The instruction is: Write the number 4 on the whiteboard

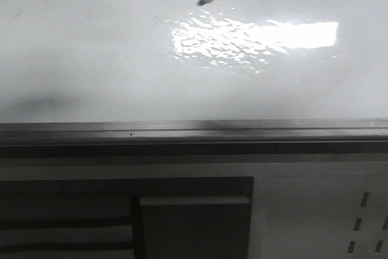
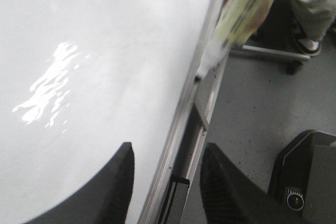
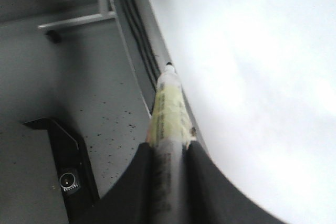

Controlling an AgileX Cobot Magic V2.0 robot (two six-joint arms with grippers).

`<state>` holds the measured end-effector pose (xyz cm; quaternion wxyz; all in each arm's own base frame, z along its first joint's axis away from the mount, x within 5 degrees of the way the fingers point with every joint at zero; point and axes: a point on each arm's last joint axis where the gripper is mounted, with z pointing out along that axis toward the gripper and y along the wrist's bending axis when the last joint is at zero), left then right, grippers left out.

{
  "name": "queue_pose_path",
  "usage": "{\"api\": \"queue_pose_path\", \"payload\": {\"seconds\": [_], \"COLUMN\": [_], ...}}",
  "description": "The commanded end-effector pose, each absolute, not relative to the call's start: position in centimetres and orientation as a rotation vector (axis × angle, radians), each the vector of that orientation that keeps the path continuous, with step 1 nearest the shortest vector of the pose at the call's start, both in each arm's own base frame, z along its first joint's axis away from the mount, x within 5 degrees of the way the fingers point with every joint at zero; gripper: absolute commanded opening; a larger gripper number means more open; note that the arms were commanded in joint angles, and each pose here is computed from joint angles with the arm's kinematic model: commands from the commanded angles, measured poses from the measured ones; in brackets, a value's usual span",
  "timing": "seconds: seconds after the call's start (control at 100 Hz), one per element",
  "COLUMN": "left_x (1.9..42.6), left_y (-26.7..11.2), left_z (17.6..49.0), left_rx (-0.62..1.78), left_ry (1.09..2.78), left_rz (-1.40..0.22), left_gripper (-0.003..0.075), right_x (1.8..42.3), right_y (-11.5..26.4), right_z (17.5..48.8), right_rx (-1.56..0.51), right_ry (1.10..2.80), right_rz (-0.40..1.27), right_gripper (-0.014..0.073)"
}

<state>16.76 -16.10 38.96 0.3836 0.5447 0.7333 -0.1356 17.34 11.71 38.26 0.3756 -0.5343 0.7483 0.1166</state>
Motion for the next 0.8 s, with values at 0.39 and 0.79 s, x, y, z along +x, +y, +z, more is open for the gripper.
{"api": "queue_pose_path", "payload": {"seconds": [0.39,0.79], "left_x": [14.1,14.1], "left_y": [-7.4,-7.3], "left_z": [34.1,33.6], "left_rx": [0.637,0.627], "left_ry": [1.967,1.98], "left_rz": [-0.416,-0.417], "left_gripper": [0.0281,0.0281], "right_x": [14.4,17.2], "right_y": [7.5,7.3], "right_z": [35.8,38.6], "right_rx": [-0.711,-0.643], "right_ry": [1.937,2.11], "right_rz": [0.212,0.268], "right_gripper": [-0.0054,-0.0054]}}
